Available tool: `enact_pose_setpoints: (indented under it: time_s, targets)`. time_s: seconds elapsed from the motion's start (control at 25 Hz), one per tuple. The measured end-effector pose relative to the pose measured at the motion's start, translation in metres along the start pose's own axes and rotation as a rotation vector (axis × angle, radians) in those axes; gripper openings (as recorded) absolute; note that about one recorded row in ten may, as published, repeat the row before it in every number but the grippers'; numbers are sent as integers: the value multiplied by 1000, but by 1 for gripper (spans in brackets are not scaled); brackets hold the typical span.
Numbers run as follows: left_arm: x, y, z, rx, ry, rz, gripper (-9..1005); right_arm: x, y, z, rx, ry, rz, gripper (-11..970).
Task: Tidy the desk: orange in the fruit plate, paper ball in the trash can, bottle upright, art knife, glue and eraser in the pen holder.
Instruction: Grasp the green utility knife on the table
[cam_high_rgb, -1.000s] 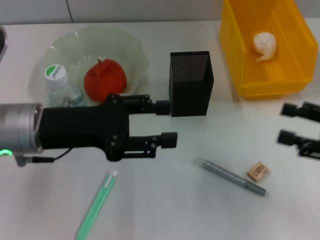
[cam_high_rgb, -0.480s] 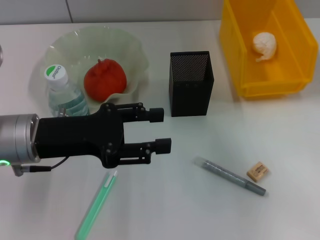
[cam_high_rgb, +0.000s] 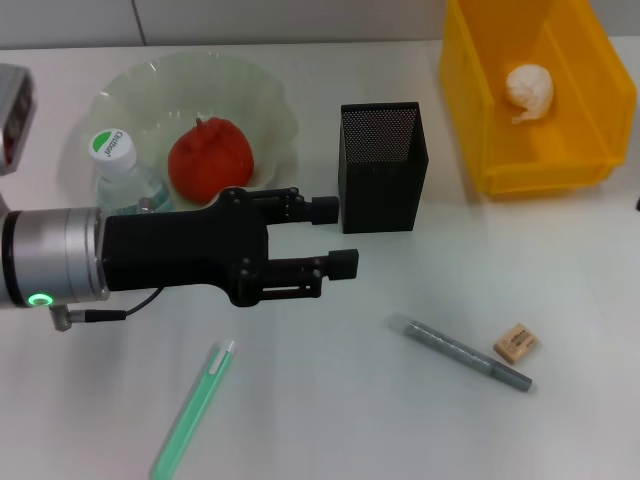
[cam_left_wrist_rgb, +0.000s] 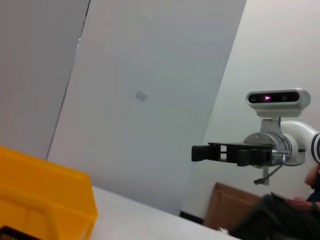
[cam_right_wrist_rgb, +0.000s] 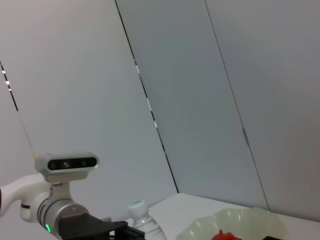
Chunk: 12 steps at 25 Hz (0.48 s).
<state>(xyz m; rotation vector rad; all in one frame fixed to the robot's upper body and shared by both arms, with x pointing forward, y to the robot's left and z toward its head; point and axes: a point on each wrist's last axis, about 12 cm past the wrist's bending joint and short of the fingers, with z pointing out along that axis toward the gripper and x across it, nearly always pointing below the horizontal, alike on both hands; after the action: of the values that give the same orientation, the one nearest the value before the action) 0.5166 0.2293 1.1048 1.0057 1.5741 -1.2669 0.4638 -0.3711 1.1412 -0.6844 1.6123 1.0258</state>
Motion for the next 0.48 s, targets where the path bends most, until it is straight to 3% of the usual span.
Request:
enact_pose_setpoints:
  time_s: [0.24,0.48]
  targets:
    - [-19,3,3,15,157,-87,681,17,-5,11,13,-23,38,740]
    - [-47,-14,-8,-5,282,-72,681,24,-13,19,57,-18,18,741]
